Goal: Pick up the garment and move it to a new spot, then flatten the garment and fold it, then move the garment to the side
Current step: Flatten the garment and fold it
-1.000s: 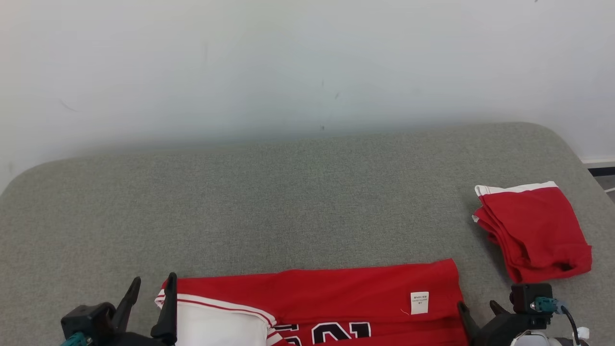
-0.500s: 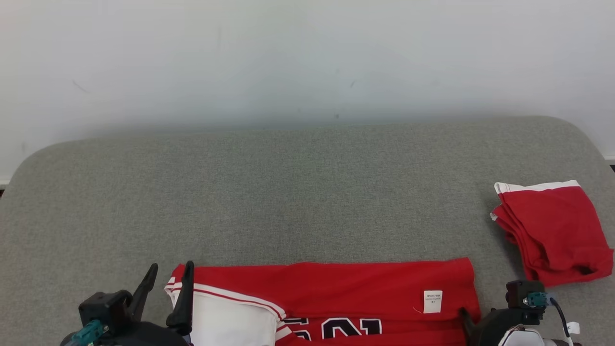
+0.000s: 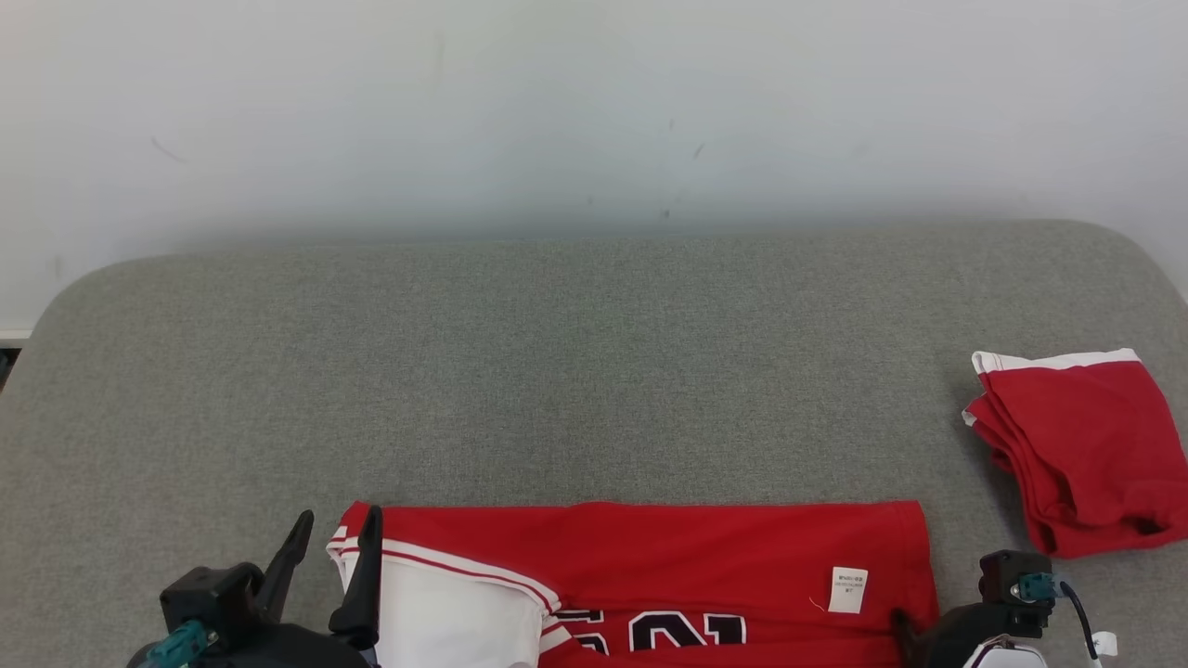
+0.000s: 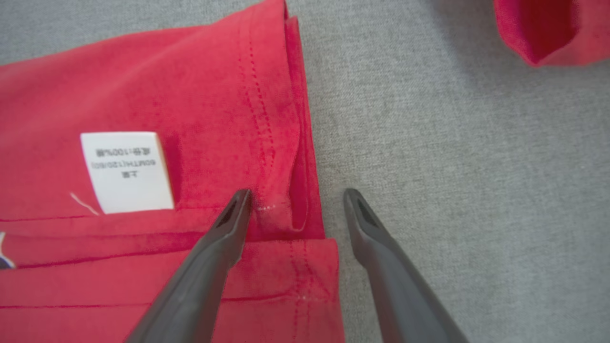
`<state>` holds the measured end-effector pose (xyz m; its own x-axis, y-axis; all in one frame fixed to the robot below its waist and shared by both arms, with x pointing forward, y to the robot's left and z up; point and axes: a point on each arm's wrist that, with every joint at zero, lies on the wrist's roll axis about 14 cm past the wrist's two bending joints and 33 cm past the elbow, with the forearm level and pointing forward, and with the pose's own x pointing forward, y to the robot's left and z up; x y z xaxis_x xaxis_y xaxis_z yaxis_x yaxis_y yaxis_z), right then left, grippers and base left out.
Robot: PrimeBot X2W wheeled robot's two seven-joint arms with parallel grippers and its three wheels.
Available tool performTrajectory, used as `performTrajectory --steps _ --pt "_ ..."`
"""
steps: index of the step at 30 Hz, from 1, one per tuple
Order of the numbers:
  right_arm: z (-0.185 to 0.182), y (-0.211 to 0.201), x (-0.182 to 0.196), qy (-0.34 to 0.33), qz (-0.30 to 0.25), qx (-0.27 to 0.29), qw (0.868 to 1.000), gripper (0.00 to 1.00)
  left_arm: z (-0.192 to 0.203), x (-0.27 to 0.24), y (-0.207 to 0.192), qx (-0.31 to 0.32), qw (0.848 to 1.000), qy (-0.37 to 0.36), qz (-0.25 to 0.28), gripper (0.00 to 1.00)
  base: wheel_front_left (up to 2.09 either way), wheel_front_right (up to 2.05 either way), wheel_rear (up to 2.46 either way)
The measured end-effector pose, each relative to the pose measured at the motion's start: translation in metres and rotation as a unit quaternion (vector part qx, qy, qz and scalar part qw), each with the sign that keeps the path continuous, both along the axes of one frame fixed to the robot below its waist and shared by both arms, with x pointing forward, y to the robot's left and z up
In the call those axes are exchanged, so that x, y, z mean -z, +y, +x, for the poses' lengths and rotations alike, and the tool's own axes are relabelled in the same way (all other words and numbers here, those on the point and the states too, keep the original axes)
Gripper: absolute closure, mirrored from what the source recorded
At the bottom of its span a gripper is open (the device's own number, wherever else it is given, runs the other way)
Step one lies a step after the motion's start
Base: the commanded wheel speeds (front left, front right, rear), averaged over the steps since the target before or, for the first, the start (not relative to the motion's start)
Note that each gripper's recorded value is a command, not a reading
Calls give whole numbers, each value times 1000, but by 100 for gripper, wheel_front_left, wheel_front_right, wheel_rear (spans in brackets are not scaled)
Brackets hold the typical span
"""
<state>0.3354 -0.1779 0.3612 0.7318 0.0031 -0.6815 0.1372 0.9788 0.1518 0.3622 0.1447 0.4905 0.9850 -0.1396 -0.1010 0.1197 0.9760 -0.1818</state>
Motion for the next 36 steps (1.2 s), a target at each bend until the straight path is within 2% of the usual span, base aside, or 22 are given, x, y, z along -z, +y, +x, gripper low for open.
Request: performTrajectory --steps 20,21,22,24,25,26,36 --pt "-8 -12 3 0 2 29 1000 0 -1 1 -1 1 1000 1 1 0 0 0 0" --pt "-8 -12 4 1 3 31 1000 10 -1 1 -1 1 1000 1 1 0 0 0 0" --pt "-8 -12 4 1 3 31 1000 51 -1 1 -1 1 1000 1 1 0 0 0 0" --pt "-9 -11 5 6 6 32 999 74 -1 1 0 1 1000 1 1 0 0 0 0" --pt "-9 -10 6 7 8 33 999 90 -1 1 0 0 1000 2 1 0 0 0 0" --pt "-9 -9 6 8 8 32 999 100 -1 2 0 0 1000 2 1 0 0 0 0" --pt "-10 -6 9 19 13 30 999 100 -2 3 1 -2 1000 4 0 0 0 0 0"
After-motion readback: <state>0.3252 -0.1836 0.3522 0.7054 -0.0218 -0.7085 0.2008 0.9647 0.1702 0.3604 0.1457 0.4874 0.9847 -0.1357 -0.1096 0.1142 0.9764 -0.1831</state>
